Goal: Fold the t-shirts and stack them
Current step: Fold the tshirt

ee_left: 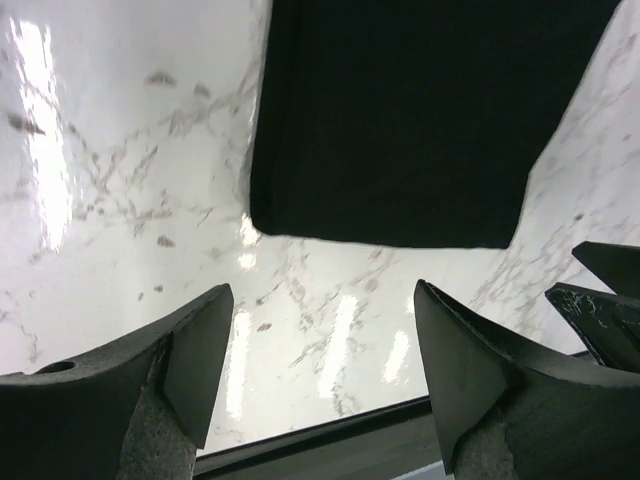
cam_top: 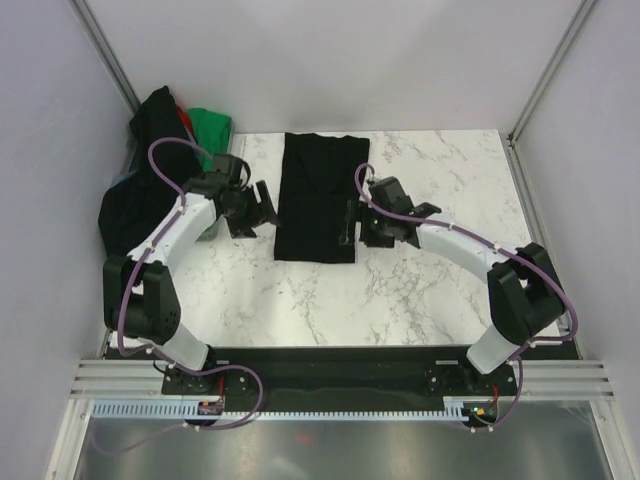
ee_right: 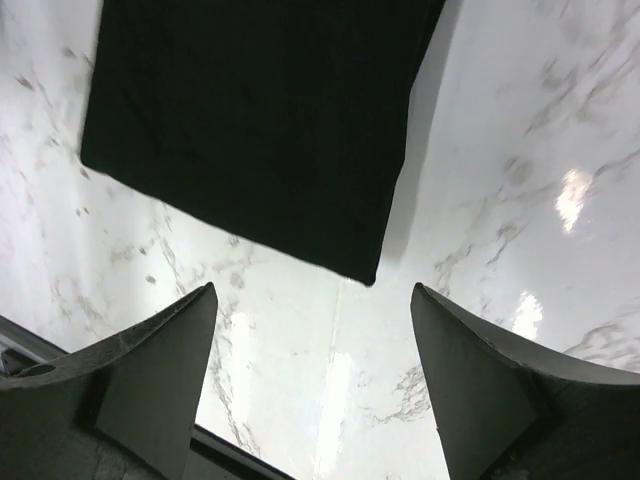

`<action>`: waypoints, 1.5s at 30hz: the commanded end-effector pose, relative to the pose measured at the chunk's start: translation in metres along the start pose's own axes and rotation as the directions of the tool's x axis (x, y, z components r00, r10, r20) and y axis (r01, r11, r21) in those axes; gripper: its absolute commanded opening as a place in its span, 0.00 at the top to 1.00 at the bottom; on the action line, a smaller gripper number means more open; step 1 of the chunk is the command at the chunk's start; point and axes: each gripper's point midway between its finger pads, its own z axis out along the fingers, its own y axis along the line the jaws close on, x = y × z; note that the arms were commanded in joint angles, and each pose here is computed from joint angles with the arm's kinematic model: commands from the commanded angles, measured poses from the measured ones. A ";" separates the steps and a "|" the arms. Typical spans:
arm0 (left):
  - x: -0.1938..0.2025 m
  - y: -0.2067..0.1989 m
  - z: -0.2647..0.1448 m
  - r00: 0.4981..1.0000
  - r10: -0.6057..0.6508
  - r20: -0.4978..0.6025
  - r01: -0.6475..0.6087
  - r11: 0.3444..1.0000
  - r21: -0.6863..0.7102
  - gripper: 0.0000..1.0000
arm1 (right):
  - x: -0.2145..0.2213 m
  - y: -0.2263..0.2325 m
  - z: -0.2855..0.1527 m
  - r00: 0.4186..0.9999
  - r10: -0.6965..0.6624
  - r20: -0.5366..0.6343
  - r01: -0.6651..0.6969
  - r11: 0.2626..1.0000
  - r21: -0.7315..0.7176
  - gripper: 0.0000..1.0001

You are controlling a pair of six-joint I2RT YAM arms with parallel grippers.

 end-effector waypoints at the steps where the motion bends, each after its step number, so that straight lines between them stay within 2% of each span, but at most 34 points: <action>1: 0.022 0.002 0.013 1.000 -0.027 0.008 0.027 0.997 0.078 0.20 | 0.020 0.016 0.010 0.998 0.061 -0.010 -0.062 0.993 -0.104 0.14; 6: 0.050 0.017 0.031 0.999 -0.043 -0.018 0.044 0.996 0.080 0.22 | 0.043 0.004 0.031 0.997 0.062 -0.040 -0.066 0.992 -0.104 0.21; 13: 0.059 0.023 0.044 0.999 -0.049 -0.010 0.050 0.994 0.095 0.23 | 0.056 -0.008 0.055 0.997 0.042 -0.066 -0.048 0.995 -0.083 0.29; 17: 0.060 0.025 0.054 0.999 -0.048 -0.013 0.049 0.994 0.098 0.24 | 0.066 -0.016 0.065 0.995 0.043 -0.090 -0.050 0.996 -0.071 0.39; 20: 0.061 0.024 0.060 0.999 -0.047 -0.017 0.048 0.994 0.102 0.24 | 0.072 -0.021 0.071 0.994 0.045 -0.099 -0.052 0.997 -0.064 0.50; 25: 0.070 0.025 0.075 0.998 -0.046 -0.035 0.050 0.994 0.096 0.29 | 0.073 -0.023 0.074 0.994 0.044 -0.103 -0.050 0.997 -0.064 0.61; 31: 0.081 0.031 0.093 0.996 -0.061 -0.061 0.066 0.995 0.076 0.42 | 0.076 -0.025 0.074 0.993 0.038 -0.110 -0.045 0.997 -0.063 0.67; 37: 0.080 0.045 0.100 0.997 -0.076 -0.034 0.076 0.997 0.009 0.50 | 0.078 -0.028 0.072 0.993 0.041 -0.112 -0.048 0.997 -0.058 0.71; 41: 0.080 0.047 0.099 0.997 -0.079 -0.024 0.079 0.997 0.005 0.51 | 0.080 -0.031 0.072 0.993 0.042 -0.113 -0.049 0.997 -0.055 0.72; 45: 0.081 0.048 0.100 0.997 -0.076 -0.021 0.076 0.997 0.000 0.43 | 0.080 -0.031 0.072 0.992 0.042 -0.115 -0.049 0.997 -0.055 0.72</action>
